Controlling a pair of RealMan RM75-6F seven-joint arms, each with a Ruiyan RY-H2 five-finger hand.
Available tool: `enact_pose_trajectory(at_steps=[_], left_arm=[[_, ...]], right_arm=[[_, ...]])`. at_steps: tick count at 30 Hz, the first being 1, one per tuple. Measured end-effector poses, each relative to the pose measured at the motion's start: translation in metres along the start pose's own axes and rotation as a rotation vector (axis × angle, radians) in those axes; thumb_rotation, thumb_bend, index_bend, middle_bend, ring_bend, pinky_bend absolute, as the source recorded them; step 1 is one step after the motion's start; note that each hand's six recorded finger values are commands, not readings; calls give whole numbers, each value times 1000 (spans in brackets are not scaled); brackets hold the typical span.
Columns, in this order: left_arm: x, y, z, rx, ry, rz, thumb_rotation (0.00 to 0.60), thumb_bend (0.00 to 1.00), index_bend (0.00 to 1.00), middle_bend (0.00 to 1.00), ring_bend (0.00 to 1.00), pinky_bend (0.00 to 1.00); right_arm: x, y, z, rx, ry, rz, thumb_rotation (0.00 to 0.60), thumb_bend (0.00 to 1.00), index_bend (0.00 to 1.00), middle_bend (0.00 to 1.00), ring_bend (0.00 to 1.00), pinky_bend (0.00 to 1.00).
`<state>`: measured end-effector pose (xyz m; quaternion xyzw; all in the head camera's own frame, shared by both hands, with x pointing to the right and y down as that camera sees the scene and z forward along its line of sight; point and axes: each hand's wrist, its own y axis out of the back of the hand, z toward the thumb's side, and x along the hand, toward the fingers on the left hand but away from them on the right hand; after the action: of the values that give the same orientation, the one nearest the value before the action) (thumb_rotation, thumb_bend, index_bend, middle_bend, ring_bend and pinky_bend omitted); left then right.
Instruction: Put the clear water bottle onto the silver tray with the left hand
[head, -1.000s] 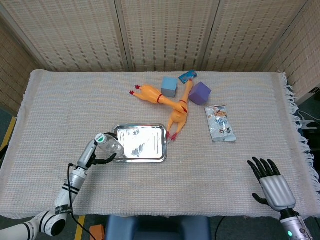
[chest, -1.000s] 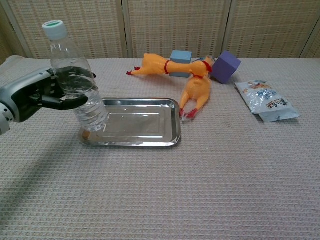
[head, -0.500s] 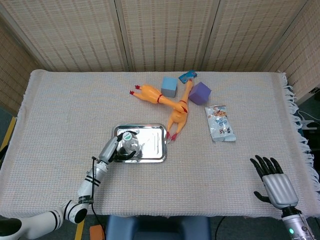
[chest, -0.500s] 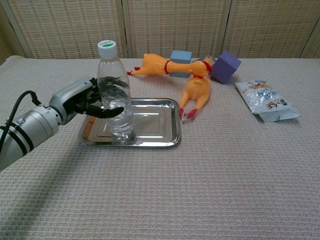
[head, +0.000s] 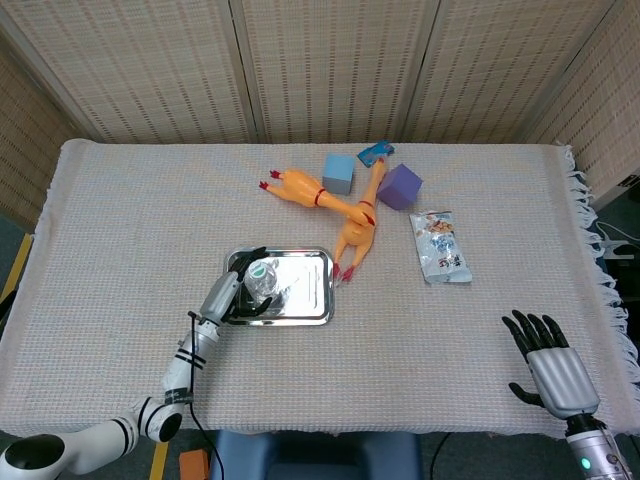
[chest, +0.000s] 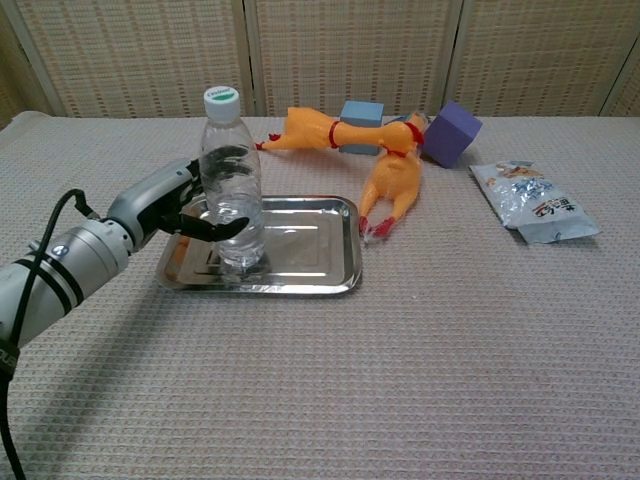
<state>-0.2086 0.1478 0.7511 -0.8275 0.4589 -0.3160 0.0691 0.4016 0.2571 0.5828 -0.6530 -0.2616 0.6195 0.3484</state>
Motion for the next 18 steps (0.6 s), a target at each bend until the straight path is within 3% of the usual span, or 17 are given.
enact_pose_trajectory(at_steps=[18], left_arm=[[-8,10,-3,48,22,-46,600,307,0,0,0,0]], right_arm=[[3,0,3,24,4,-4,600,148,0,0,0,0]])
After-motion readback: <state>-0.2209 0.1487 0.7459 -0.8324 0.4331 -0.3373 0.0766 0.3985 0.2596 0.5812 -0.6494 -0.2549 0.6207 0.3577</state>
